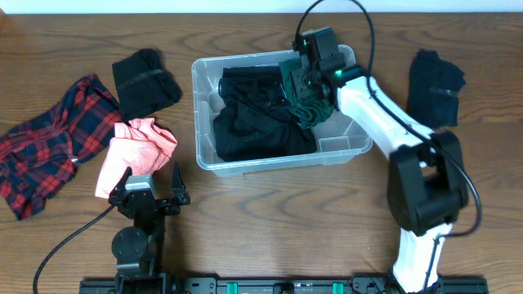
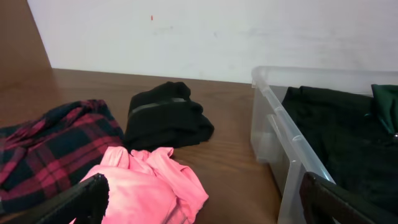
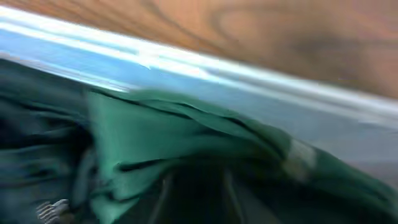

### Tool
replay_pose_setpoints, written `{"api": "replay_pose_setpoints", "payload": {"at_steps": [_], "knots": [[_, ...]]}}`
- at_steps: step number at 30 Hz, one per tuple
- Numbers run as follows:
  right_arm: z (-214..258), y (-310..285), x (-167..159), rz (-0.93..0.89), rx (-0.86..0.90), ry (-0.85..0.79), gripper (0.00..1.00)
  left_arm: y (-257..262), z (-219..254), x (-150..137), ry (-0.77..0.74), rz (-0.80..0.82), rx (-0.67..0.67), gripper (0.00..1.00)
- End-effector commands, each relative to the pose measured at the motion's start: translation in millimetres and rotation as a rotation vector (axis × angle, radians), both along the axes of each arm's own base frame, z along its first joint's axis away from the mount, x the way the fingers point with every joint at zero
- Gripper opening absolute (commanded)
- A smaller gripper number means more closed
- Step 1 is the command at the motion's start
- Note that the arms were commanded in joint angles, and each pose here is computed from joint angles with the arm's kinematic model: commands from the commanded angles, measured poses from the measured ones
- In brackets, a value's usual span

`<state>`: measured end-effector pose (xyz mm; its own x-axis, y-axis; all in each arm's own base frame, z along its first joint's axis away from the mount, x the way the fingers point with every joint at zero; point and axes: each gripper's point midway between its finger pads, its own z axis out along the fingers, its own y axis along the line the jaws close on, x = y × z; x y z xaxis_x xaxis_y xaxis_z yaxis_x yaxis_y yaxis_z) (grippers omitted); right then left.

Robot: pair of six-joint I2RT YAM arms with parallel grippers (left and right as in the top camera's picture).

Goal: Pack container
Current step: 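Lower the green clothes into the bin's right side and release, then move the right gripper to the dark folded item on the right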

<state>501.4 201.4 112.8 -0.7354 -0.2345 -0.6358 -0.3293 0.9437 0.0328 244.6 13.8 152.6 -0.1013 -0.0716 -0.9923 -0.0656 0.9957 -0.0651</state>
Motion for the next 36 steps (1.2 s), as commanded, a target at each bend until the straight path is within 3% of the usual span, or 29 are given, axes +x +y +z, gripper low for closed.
{"api": "replay_pose_setpoints", "payload": {"at_steps": [1, 5, 9, 16, 19, 23, 27, 36], "knots": [[101, -25, 3, -0.045, 0.052, -0.171, 0.31, 1, -16, -1, 0.048, 0.006, 0.005, 0.98], [143, -96, -13, -0.2, 0.017, -0.193, 0.38, 1, -16, -1, 0.048, 0.006, 0.005, 0.98], [154, -185, -32, -0.377, -0.018, -0.147, 0.51, 1, -16, -1, 0.048, 0.006, 0.005, 0.98], [112, -338, -76, -0.68, -0.059, 0.05, 0.77, 1, -16, -1, 0.048, 0.006, 0.005, 0.98], [85, -376, -90, -0.747, -0.036, 0.137, 0.86, 1, -16, -1, 0.048, 0.006, 0.005, 0.98], [44, -399, -93, -0.74, 0.101, 0.221, 0.91, 1, -16, -1, 0.048, 0.006, 0.005, 0.98], [6, -394, -82, -0.582, 0.236, 0.257, 0.95, 1, -16, -1, 0.048, 0.006, 0.005, 0.98], [-70, -392, -60, -0.397, 0.242, 0.285, 0.95, 1, -16, -1, 0.048, 0.006, 0.005, 0.98]]}}
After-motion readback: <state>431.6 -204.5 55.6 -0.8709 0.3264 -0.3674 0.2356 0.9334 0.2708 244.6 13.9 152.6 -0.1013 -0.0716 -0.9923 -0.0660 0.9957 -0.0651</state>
